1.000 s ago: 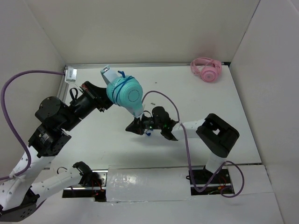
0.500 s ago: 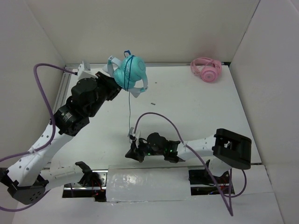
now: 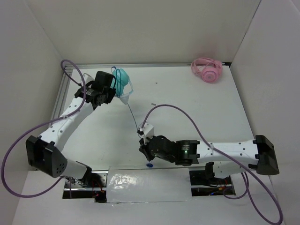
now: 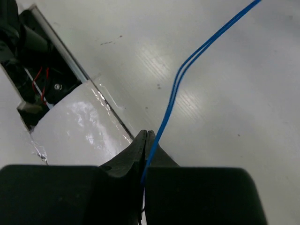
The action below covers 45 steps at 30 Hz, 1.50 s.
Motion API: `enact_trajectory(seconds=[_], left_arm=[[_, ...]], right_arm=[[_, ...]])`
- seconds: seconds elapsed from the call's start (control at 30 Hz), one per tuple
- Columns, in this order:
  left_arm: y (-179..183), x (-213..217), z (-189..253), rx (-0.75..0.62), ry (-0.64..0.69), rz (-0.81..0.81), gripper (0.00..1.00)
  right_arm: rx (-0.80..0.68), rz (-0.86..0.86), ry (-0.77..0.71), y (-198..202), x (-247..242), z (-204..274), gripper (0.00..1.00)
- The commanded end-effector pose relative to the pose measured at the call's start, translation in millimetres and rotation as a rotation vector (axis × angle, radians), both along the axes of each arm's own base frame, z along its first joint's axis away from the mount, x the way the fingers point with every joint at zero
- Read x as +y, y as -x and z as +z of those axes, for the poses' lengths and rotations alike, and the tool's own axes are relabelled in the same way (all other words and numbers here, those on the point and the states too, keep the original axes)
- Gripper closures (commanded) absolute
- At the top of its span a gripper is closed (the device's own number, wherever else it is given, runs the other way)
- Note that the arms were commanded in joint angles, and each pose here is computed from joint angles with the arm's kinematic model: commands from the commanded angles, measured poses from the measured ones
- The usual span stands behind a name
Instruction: Wrap the headphones
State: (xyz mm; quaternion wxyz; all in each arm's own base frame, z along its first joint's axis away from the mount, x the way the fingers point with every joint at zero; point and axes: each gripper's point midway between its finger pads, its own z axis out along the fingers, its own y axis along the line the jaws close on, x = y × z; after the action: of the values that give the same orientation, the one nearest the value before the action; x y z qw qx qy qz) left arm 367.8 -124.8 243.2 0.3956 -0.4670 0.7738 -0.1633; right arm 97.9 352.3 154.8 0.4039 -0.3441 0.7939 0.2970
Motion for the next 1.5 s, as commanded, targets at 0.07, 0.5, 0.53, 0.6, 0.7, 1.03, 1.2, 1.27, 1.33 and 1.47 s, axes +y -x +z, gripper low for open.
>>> enact_trajectory(seconds=[0.07, 0.5, 0.53, 0.6, 0.7, 1.03, 1.2, 1.27, 1.33, 1.47], left_arm=[[-23.4, 12.2, -12.8, 0.055, 0.146, 0.151, 1.0], [-45.0, -14.7, -49.5, 0.243, 0.281, 0.103, 1.0], [-44.5, -15.3, -40.1, 0.212, 0.294, 0.08, 1.0], [-45.4, -18.1, -32.7, 0.185, 0.321, 0.051, 1.0], [-40.9, -16.0, -14.9, 0.152, 0.325, 0.039, 1.0], [-29.6, -5.5, -45.0, 0.201, 0.2, 0.126, 1.0], [-19.6, -16.9, -70.0, 0.237, 0.105, 0.067, 1.0], [-14.6, -21.1, -73.8, 0.196, 0.04, -0.026, 1.0], [-6.4, -31.0, -70.7, 0.102, -0.022, -0.173, 1.0], [20.8, -52.0, -55.4, -0.108, -0.069, -0.459, 1.0]], right_arm=[[-0.005, -0.154, 0.077, -3.7, -45.3, 35.9, 1.0], [-0.085, 0.082, 0.084, 19.3, -1.9, 57.2, 1.0], [-0.073, 0.089, 0.076, 18.8, -1.2, 55.4, 1.0], [-0.053, 0.099, 0.071, 18.8, 0.4, 43.3, 1.0], [-0.019, 0.144, 0.081, 23.7, 8.9, 31.9, 1.0], [-0.138, 0.312, -0.029, 50.6, 22.9, 103.2, 1.0], [-0.257, 0.295, -0.08, 38.1, 16.5, 154.0, 1.0], [-0.329, 0.195, -0.042, 15.9, 5.1, 165.9, 1.0], [-0.378, 0.101, -0.032, -2.8, -7.7, 179.8, 1.0], [-0.447, -0.051, 0.012, -57.4, -37.0, 194.0, 1.0]])
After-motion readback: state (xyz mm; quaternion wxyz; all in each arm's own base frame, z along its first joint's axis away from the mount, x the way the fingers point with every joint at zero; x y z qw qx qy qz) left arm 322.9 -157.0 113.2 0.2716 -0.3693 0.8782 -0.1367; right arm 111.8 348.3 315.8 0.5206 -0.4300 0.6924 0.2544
